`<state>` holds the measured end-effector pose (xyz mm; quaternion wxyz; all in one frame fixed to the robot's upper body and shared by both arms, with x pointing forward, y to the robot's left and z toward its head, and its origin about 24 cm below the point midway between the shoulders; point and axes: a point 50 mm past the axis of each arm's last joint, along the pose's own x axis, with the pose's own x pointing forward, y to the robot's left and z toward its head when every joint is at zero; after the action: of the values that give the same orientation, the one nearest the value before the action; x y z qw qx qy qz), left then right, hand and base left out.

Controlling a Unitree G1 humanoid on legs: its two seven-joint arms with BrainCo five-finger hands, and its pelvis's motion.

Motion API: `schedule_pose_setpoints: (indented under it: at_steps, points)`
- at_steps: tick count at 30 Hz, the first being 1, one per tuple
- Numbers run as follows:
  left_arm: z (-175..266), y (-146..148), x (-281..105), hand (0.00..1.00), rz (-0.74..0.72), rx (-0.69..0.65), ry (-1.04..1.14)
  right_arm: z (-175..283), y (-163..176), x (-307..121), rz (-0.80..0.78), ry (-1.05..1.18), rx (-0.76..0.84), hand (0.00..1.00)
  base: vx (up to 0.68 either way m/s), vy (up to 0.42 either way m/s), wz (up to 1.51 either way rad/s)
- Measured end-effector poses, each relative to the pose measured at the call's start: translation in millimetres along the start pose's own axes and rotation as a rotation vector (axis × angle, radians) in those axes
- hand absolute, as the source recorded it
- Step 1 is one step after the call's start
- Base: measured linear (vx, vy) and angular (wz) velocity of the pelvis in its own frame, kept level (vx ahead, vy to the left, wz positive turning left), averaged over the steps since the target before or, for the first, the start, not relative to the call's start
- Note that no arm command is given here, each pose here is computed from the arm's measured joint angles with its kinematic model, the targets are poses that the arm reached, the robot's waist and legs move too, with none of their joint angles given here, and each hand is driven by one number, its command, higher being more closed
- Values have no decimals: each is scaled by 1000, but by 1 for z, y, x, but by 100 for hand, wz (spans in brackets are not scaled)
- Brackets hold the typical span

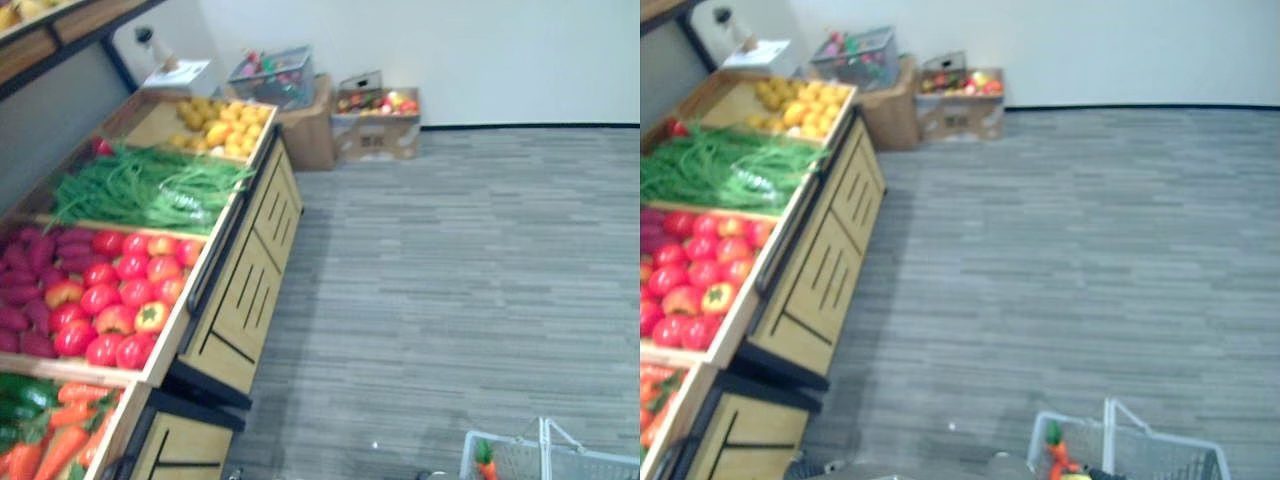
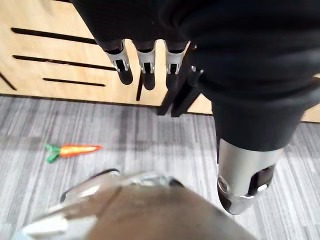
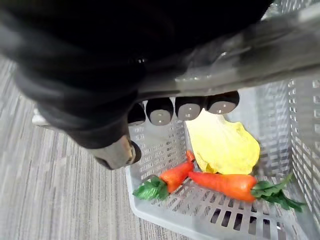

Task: Pick vegetable in the basket

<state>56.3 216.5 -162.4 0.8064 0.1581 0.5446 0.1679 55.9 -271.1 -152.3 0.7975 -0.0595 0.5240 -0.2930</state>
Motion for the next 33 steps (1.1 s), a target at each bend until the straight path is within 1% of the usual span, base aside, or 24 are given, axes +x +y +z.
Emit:
schedule_pose_setpoints:
  at_steps: [5,7,13,17,19,22,25,30,33]
  points:
    - [3,4,2,0,15,-9,-6,4,4,0,7,-18,20,100,22,242,-42]
    - [3,11,4,0,28,12,-10,10,7,1,13,-31,25,100,42,235,-38]
    - [2,10,4,0,16,41,-14,23,9,3,15,-71,8,100,40,160,-37]
    - [5,7,4,0,-3,79,-27,28,8,3,14,-95,-1,100,-8,106,-22]
    - [5,6,3,0,-14,119,-38,22,9,1,17,-82,-1,100,9,94,14]
    - [-1,7,3,0,-16,134,-27,16,13,-1,26,-67,0,100,76,37,-3]
    - [4,11,5,0,-6,138,-37,19,18,-1,39,-72,4,100,63,-52,-10]
    - [3,5,3,0,-11,101,-27,2,11,-3,20,-23,-3,100,51,-126,23]
    - [2,6,3,0,4,85,-18,-7,15,-6,28,3,8,100,-4,-127,5]
